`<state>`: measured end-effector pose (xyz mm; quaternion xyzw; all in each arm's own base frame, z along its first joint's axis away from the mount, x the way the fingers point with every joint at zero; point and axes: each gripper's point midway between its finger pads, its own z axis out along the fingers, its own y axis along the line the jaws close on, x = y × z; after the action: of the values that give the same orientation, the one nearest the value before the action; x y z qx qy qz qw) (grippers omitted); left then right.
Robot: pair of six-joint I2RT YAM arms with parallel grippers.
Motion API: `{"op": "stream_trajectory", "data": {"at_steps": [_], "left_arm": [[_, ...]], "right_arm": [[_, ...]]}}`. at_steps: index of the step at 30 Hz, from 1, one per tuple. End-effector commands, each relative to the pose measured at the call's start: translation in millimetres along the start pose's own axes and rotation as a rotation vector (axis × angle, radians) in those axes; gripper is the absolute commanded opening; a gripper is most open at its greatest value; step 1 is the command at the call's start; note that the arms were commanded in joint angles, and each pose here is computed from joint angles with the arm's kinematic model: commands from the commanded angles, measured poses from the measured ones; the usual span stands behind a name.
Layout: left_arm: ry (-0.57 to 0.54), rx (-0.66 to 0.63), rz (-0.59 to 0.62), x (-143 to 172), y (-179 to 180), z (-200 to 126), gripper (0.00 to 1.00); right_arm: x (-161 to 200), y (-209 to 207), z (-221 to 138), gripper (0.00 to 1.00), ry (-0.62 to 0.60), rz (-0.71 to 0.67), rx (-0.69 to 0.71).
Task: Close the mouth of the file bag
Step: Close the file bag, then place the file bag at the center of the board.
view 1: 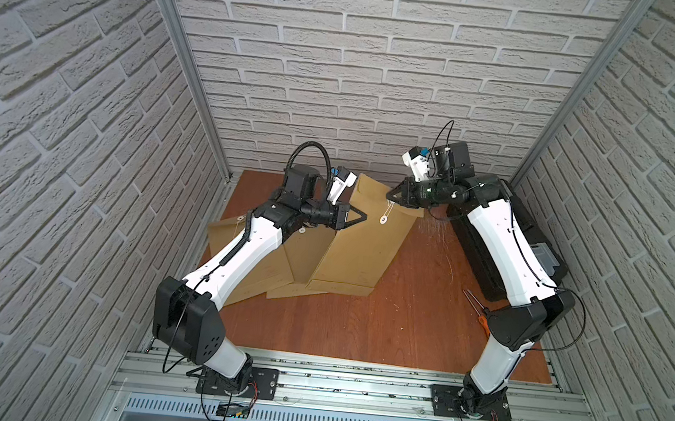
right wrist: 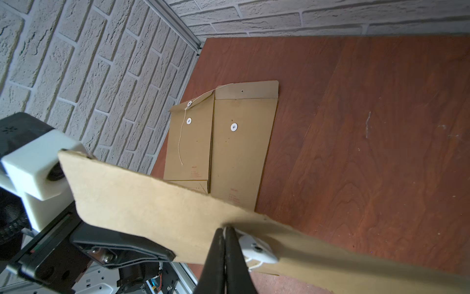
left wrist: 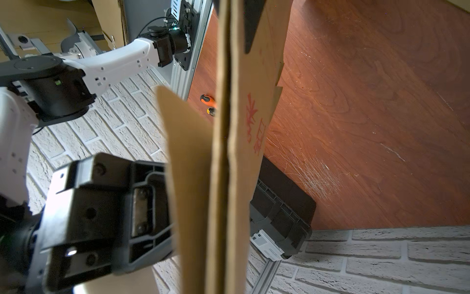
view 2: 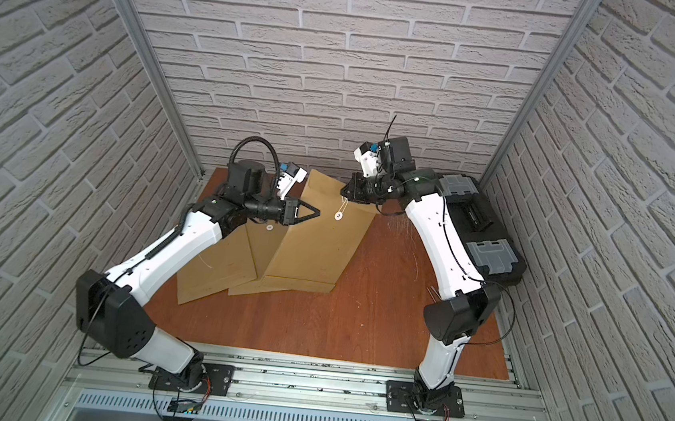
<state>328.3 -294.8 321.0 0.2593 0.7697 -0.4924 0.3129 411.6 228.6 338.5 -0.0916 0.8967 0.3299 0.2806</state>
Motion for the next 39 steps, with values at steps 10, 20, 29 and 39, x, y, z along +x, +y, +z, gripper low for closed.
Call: {"op": "stream_trajectory", "data": {"at_steps": [10,20,29,39], "left_arm": [[-0.036,0.025,0.061,-15.9,-12.1,-0.6,0.0],[-0.144,-0.017,0.013,-35.0,4.0,-18.4,0.0],[-0.189,-0.011,-0.083,-33.3,20.8,-3.7,0.0],[-0.258,-0.031,-0.394,-5.1,88.6,99.9,0.0]], "right_arm": [[19.6,15.4,-6.6,0.11,-0.004,-0.038,-0.05],[53.4,-3.0,-9.6,0.26,0.041,-0.019,-0.018],[54.5,-34.9,-30.4,0.32,-0.011,0.044,0.033],[38.7,-79.3,-52.3,0.35,-0.146,0.102,0.189]]}}
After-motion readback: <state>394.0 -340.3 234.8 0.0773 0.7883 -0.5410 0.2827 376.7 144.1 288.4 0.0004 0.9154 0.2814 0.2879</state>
